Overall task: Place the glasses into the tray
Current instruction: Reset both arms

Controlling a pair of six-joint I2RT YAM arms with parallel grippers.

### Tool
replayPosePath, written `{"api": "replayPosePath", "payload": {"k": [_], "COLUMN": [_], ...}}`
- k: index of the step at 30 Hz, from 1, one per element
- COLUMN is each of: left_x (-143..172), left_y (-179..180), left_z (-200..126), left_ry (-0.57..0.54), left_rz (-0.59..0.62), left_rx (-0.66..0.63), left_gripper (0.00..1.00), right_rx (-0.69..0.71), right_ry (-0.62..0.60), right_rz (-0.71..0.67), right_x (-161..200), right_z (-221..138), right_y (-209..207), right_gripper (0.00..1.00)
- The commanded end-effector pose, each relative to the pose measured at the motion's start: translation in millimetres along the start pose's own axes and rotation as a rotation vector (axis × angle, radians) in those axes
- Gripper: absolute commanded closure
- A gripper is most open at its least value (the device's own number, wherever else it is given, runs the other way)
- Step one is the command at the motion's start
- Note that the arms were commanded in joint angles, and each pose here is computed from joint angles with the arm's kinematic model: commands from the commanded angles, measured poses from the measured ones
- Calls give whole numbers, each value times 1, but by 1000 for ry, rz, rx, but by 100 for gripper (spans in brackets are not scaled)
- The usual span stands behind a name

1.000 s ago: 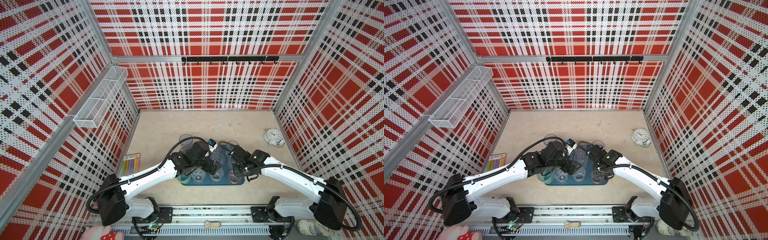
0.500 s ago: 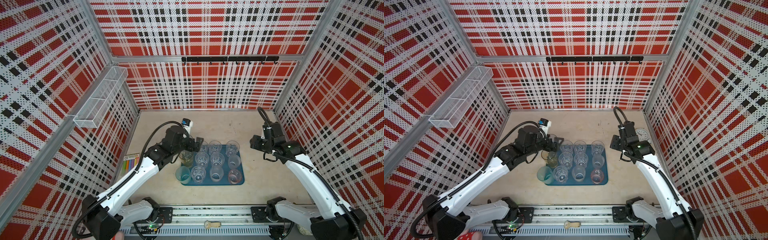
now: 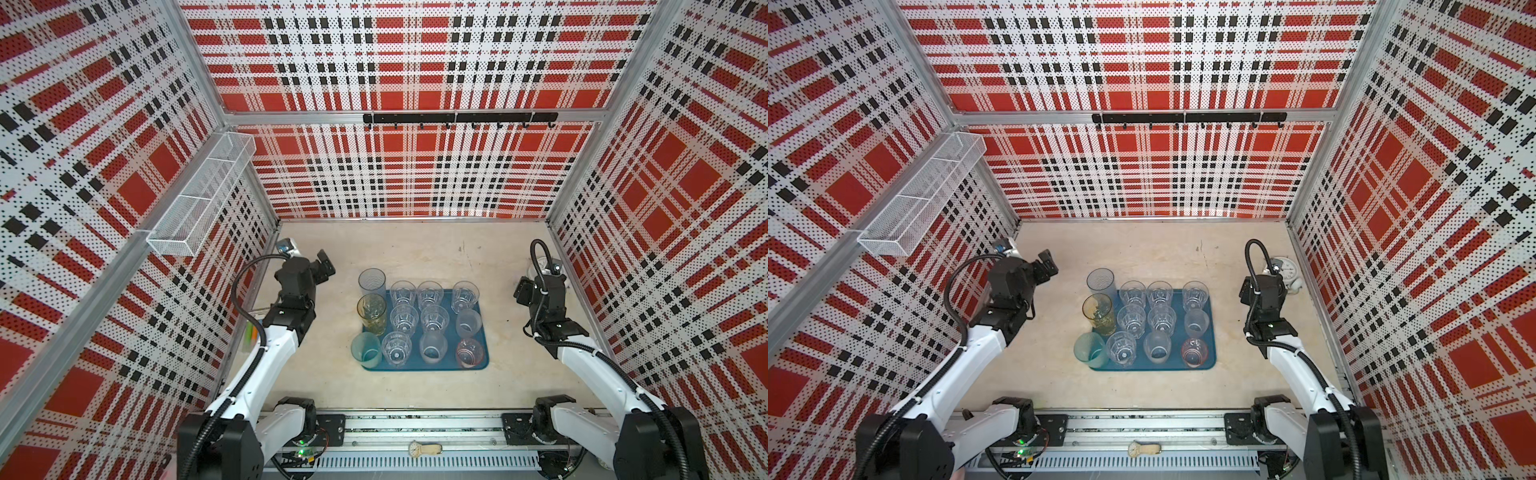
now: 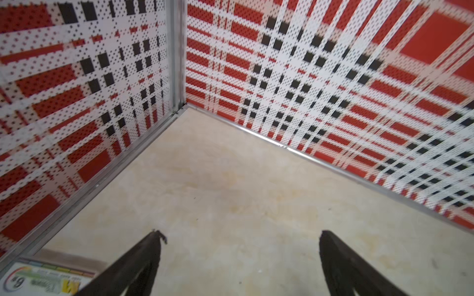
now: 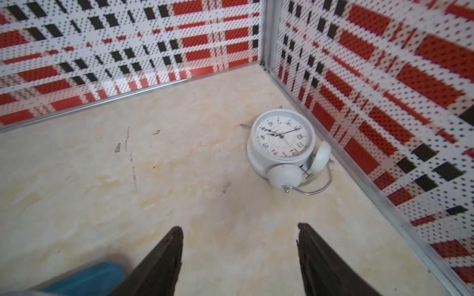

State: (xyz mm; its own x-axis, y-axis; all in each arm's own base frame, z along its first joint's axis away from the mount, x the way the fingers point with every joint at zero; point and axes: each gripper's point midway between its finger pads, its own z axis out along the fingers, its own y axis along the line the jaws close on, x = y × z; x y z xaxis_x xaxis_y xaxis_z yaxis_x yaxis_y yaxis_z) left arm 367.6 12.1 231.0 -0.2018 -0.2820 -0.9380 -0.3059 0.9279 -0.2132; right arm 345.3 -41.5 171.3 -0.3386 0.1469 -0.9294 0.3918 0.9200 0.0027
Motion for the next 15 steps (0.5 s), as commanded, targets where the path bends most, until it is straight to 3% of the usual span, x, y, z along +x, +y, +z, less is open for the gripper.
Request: {"api": "replayPosePath", "payload": {"k": [1, 6, 15], "left_x": [-35, -6, 21], "left_y": [23, 55, 65], "left_z": [-19, -20, -10], "left_ry": [-267, -289, -303], "left_rz": [4, -6, -7], "left_rx": [-152, -269, -219], "left_gripper": [2, 2, 2], "right_rx": [110, 94, 11], "right_ry": [-177, -184, -212], "right_rz": [-54, -43, -17], "right_x": [-27, 0, 8], "right_z": [3, 16, 27], "right_y": [-20, -23, -6], "right_gripper": [24, 25, 25]}}
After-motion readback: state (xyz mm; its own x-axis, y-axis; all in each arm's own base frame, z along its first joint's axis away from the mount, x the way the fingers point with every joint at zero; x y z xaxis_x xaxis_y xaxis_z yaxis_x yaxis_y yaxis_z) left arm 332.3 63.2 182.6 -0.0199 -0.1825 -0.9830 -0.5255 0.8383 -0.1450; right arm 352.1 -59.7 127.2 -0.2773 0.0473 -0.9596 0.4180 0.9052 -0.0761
